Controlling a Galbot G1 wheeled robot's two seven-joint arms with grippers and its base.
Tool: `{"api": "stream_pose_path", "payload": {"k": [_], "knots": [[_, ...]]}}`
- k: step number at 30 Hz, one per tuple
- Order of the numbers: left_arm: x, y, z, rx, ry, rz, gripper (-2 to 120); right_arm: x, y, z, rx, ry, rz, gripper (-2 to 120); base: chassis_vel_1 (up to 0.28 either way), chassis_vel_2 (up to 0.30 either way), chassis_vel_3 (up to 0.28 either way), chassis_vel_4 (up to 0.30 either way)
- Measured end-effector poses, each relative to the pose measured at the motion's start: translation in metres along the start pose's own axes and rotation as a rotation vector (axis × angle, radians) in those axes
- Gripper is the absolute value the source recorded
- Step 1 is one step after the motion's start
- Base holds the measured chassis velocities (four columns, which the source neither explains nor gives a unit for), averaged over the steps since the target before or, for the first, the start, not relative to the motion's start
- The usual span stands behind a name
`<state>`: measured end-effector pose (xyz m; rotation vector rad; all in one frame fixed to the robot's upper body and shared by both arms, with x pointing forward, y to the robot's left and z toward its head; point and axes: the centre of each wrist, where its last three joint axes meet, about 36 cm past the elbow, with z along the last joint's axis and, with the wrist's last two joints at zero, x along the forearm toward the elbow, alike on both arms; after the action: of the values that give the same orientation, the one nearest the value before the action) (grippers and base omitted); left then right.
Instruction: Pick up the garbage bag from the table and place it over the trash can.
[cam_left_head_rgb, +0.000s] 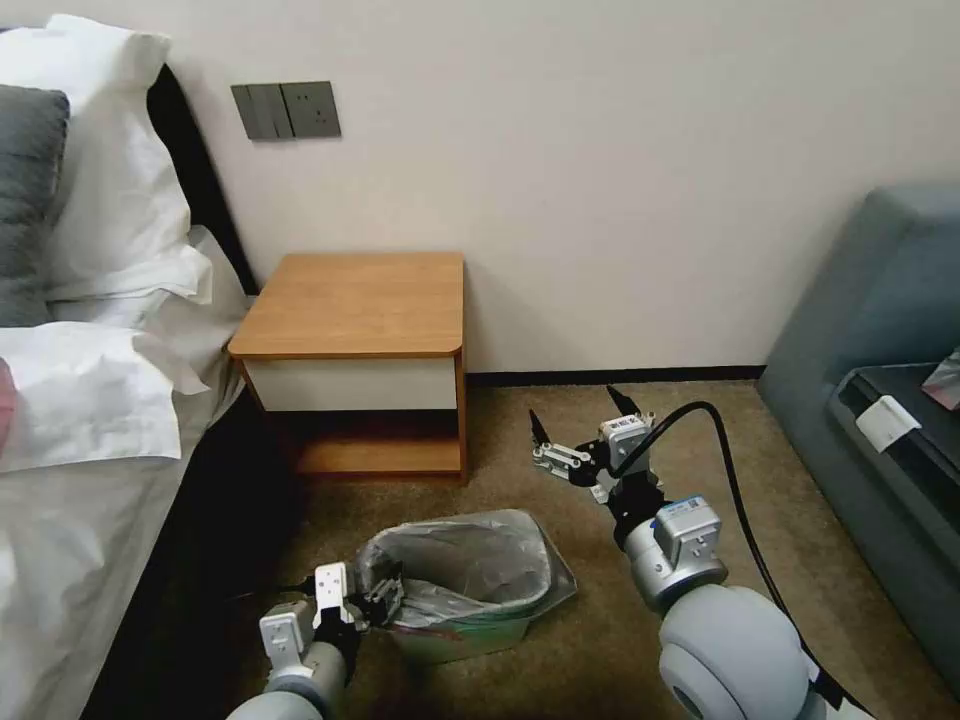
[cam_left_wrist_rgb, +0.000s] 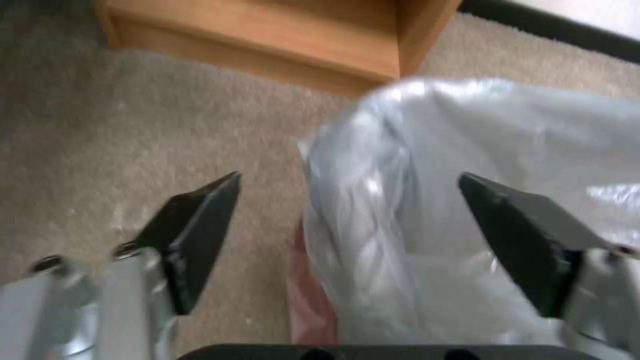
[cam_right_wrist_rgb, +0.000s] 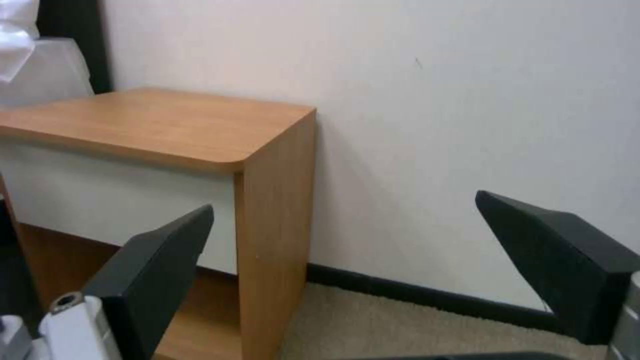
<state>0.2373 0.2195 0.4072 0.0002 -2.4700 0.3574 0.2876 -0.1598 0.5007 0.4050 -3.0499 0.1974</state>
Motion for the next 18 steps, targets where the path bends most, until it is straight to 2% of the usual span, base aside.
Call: {"api": "stream_pose_path", "payload": {"k": [2, 3, 6, 7, 9, 10, 12, 13, 14, 15, 17, 18], "knots": [[0.001, 0.000, -0.002, -0.001, -0.008, 0.001, 91, 0.001, 0.000, 0.000, -0.004, 0.001, 0.001, 100, 0.000, 0.000, 0.000, 0.000], [0.004, 0.001, -0.008, -0.002, -0.025, 0.005, 97, 0.002, 0.001, 0.000, -0.015, 0.008, 0.007, 100, 0.000, 0.000, 0.000, 0.000], [0.006, 0.004, -0.014, -0.016, -0.069, -0.001, 99, 0.003, 0.001, 0.002, -0.031, 0.019, 0.019, 100, 0.000, 0.000, 0.000, 0.000], [0.006, 0.007, -0.016, -0.032, -0.108, -0.009, 99, 0.003, 0.000, 0.005, -0.037, 0.023, 0.026, 100, 0.000, 0.000, 0.000, 0.000], [0.004, 0.025, -0.021, -0.141, -0.307, -0.070, 100, 0.003, -0.003, 0.024, -0.041, 0.018, 0.071, 100, 0.000, 0.000, 0.000, 0.000], [0.004, 0.025, -0.021, -0.141, -0.307, -0.070, 100, 0.003, -0.003, 0.024, -0.041, 0.018, 0.071, 100, 0.000, 0.000, 0.000, 0.000], [0.003, 0.039, -0.024, -0.238, -0.485, -0.099, 100, 0.004, -0.011, 0.051, -0.040, -0.013, 0.102, 100, 0.000, 0.000, 0.000, 0.000], [0.003, 0.042, -0.023, -0.266, -0.543, -0.088, 100, 0.006, -0.014, 0.063, -0.045, -0.022, 0.106, 100, 0.000, 0.000, 0.000, 0.000], [0.003, 0.042, -0.023, -0.266, -0.543, -0.088, 100, 0.006, -0.014, 0.063, -0.045, -0.022, 0.106, 100, 0.000, 0.000, 0.000, 0.000], [0.003, 0.044, -0.022, -0.288, -0.583, -0.071, 100, 0.008, -0.015, 0.071, -0.050, -0.029, 0.108, 100, 0.000, 0.000, 0.000, 0.000], [0.004, 0.052, -0.017, -0.347, -0.679, 0.014, 100, 0.017, -0.020, 0.100, -0.052, -0.083, 0.148, 100, 0.000, 0.000, 0.000, 0.000], [0.004, 0.052, -0.017, -0.347, -0.679, 0.014, 100, 0.017, -0.020, 0.100, -0.052, -0.083, 0.148, 100, 0.000, 0.000, 0.000, 0.000]]}}
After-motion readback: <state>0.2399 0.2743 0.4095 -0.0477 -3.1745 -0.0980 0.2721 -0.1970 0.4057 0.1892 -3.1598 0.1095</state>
